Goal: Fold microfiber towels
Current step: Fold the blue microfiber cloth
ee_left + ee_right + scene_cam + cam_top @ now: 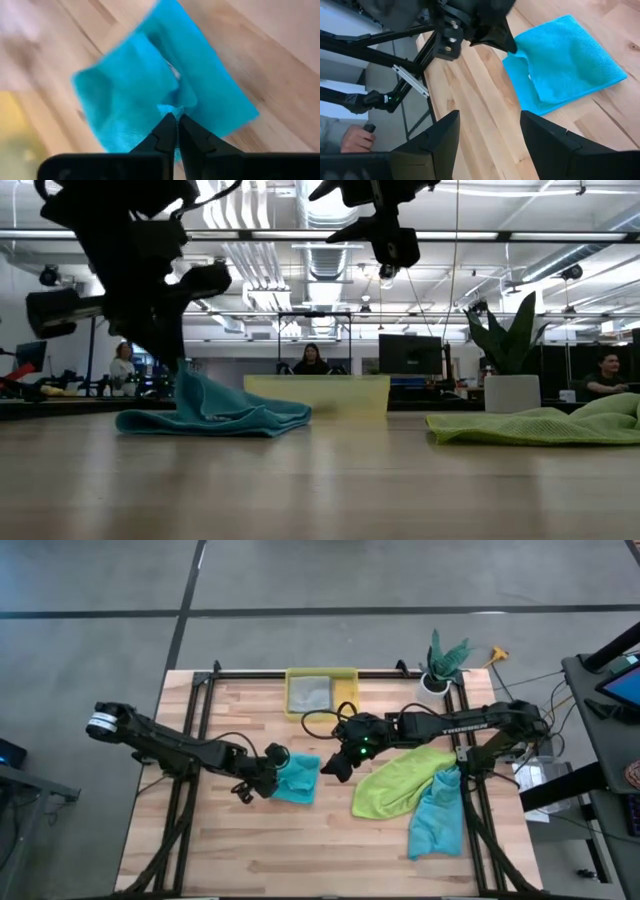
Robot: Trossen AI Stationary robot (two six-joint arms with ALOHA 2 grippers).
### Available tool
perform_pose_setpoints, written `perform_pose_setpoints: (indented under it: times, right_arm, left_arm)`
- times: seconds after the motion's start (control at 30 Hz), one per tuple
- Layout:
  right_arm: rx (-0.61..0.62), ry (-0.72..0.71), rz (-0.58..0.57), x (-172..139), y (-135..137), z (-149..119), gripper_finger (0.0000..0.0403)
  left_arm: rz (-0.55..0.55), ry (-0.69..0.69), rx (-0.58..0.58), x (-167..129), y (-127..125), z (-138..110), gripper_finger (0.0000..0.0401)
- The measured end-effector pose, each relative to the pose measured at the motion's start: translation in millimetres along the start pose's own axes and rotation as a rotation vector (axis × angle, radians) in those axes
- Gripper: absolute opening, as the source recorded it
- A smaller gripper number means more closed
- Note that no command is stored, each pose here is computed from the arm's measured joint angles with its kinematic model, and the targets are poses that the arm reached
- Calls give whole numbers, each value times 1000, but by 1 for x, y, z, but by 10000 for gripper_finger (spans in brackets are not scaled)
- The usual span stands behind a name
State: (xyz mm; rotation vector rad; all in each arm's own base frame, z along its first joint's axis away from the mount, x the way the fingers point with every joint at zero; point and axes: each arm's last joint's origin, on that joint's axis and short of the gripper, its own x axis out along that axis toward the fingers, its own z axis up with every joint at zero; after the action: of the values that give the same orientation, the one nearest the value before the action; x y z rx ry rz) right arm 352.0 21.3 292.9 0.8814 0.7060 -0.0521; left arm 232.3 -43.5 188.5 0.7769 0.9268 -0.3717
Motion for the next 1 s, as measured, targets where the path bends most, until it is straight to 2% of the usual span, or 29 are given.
perform_pose_setpoints:
  times: [0.17, 0.33, 0.63, 0.73, 0.83, 1.0]
  right_arm:
    - [-21, 0, 1, 0, 0, 0, 205]
    - [-113, -10, -12, 1, 3, -4, 205]
    - [-403, -163, -172, 9, 16, -21, 205]
    - [-445, -162, -188, 24, 14, -25, 206]
    - [-474, -157, -149, 52, 14, -27, 206]
    - [-474, -104, -162, 100, 17, -28, 206]
  left_arm:
    - [74, -85, -78, -20, 18, 18, 1]
    - [127, -167, -171, -40, 33, 33, 1]
    - [123, -172, -237, -42, 35, 34, 0]
    - [118, -164, -240, -42, 34, 34, 0]
    - [121, -155, -242, -42, 34, 33, 0]
    - [133, -136, -262, -41, 34, 32, 0]
